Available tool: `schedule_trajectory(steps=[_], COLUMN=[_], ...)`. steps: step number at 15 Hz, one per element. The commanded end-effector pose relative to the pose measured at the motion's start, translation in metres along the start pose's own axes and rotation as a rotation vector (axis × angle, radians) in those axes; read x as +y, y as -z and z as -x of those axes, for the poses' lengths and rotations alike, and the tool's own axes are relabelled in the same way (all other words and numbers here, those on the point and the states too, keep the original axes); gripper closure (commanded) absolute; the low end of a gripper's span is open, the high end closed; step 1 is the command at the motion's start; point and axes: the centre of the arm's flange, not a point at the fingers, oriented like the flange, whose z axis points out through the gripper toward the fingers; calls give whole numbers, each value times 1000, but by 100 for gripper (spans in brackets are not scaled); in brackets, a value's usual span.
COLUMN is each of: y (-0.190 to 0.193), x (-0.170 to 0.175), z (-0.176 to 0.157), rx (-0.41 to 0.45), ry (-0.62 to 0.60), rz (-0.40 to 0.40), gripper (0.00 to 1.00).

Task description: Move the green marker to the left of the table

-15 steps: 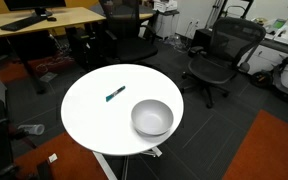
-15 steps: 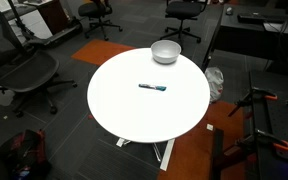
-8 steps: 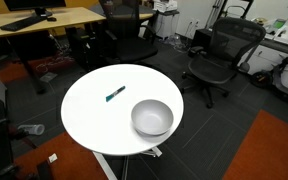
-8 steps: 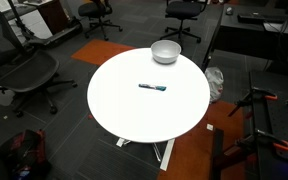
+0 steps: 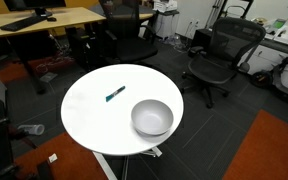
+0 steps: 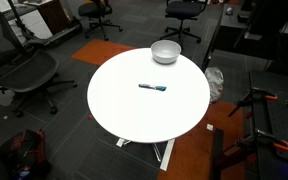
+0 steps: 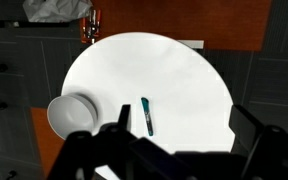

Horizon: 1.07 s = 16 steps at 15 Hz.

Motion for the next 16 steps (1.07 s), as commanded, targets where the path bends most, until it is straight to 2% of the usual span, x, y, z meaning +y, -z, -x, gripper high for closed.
schedule_trajectory(steps=[1, 8, 11, 16], y=[-20, -78, -101, -142], x=[11, 33, 46, 71], z=[-29, -72, -88, -113], rx=[48, 120, 119, 108], ry=[1, -15, -8, 78], rz=[-6, -51, -81, -107], gripper=[0, 0, 0, 0])
